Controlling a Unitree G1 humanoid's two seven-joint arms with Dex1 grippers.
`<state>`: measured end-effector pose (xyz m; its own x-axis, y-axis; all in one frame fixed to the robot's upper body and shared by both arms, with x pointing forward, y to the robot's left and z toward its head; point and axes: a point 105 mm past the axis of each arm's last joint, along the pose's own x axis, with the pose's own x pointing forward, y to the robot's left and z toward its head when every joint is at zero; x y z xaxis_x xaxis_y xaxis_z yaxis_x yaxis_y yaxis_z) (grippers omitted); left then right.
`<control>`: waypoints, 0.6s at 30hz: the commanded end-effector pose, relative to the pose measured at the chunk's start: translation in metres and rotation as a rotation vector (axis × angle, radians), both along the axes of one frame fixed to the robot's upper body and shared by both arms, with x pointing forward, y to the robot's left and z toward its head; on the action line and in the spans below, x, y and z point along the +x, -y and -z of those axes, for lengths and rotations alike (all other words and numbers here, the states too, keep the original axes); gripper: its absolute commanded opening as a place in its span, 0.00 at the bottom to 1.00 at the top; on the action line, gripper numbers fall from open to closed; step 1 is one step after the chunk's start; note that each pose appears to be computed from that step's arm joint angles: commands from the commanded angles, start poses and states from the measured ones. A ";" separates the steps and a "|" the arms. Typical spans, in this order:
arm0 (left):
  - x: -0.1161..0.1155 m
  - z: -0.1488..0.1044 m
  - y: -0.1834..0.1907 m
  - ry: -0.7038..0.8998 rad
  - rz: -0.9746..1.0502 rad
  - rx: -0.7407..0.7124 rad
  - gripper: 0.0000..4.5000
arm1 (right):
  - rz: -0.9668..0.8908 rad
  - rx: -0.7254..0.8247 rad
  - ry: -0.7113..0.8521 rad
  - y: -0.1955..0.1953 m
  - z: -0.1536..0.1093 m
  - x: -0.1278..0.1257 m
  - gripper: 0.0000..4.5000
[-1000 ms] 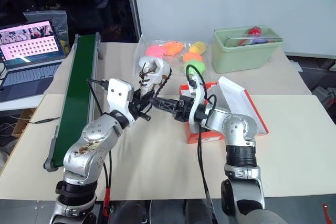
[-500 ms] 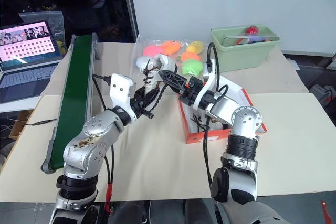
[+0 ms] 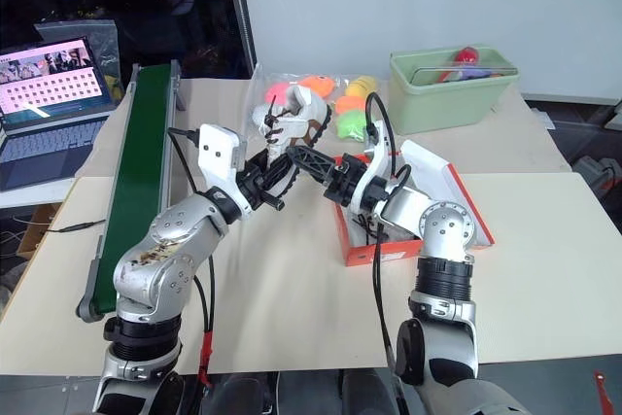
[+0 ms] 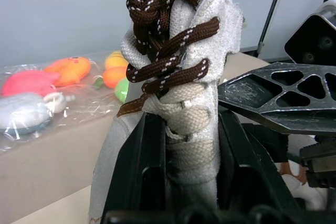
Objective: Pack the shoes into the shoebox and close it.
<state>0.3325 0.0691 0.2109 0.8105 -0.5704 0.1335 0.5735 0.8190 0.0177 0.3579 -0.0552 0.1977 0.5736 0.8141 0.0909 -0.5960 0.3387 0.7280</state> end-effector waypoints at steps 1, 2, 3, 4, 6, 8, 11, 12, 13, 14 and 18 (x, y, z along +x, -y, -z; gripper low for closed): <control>-0.018 -0.018 0.015 0.080 0.100 -0.018 0.25 | 0.052 0.049 0.035 0.008 -0.015 0.009 1.00; -0.019 -0.017 0.016 0.075 0.103 -0.015 0.25 | 0.054 0.058 0.037 0.009 -0.018 0.009 1.00; -0.019 -0.016 0.016 0.071 0.104 -0.012 0.25 | 0.054 0.063 0.039 0.009 -0.019 0.009 1.00; -0.019 -0.015 0.016 0.069 0.104 -0.009 0.25 | 0.055 0.064 0.041 0.009 -0.020 0.009 1.00; -0.019 -0.014 0.016 0.066 0.106 -0.007 0.25 | 0.056 0.072 0.043 0.009 -0.022 0.010 1.00; -0.019 -0.014 0.017 0.066 0.109 -0.007 0.25 | 0.058 0.079 0.046 0.008 -0.025 0.010 1.00; -0.019 -0.014 0.017 0.064 0.113 -0.004 0.25 | 0.064 0.092 0.053 0.008 -0.028 0.011 0.94; -0.019 -0.014 0.017 0.064 0.114 -0.003 0.24 | 0.067 0.096 0.053 0.007 -0.029 0.011 0.88; -0.019 -0.014 0.017 0.063 0.116 -0.004 0.24 | 0.069 0.100 0.053 0.007 -0.029 0.011 0.86; -0.019 -0.014 0.017 0.063 0.117 -0.004 0.24 | 0.072 0.103 0.053 0.007 -0.030 0.011 0.76; -0.018 -0.013 0.017 0.061 0.119 -0.002 0.24 | 0.073 0.121 0.062 0.002 -0.033 0.011 0.47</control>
<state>0.3306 0.0695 0.2081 0.8040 -0.5828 0.1181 0.5838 0.8114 0.0298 0.3620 -0.0470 0.2038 0.5754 0.8080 0.1265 -0.5770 0.2914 0.7630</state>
